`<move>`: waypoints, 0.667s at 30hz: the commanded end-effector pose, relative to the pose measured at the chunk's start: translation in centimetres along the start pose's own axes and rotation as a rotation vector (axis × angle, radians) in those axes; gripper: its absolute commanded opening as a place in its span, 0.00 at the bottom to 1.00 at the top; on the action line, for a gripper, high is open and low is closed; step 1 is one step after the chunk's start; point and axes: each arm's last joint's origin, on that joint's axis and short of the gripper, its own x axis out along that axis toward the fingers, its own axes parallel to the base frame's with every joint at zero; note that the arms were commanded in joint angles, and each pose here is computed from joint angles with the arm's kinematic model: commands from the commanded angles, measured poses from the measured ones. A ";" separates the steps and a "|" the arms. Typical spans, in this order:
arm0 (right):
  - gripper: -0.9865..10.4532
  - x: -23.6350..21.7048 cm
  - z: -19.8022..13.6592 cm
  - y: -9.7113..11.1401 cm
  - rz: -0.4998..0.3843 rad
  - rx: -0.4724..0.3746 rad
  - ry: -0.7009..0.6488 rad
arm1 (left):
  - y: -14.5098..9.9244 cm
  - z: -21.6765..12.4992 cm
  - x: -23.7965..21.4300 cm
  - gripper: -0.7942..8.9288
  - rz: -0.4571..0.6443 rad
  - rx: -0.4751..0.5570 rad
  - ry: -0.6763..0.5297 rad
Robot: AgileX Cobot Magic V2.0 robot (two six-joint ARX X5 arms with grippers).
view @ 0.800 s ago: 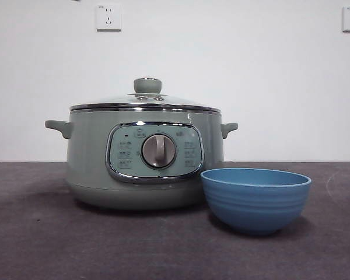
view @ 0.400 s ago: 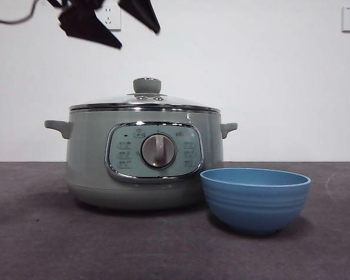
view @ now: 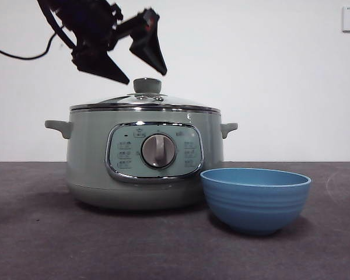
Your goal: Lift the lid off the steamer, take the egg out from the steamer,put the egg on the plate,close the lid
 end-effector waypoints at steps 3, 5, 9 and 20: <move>0.58 0.0 0.1 0.1 0.002 -0.004 -0.006 | -0.2 -0.6 1.2 0.63 -0.008 0.012 0.025; 0.58 0.0 0.1 0.1 0.002 -0.005 -0.006 | -0.1 -0.7 1.4 0.63 -0.008 0.011 0.032; 0.58 0.0 0.1 0.1 0.002 -0.005 -0.006 | -0.4 -0.8 1.5 0.63 -0.004 0.014 0.035; 0.58 0.0 0.1 0.0 -0.001 -0.005 -0.006 | -0.7 -0.8 1.6 0.24 -0.004 0.016 0.041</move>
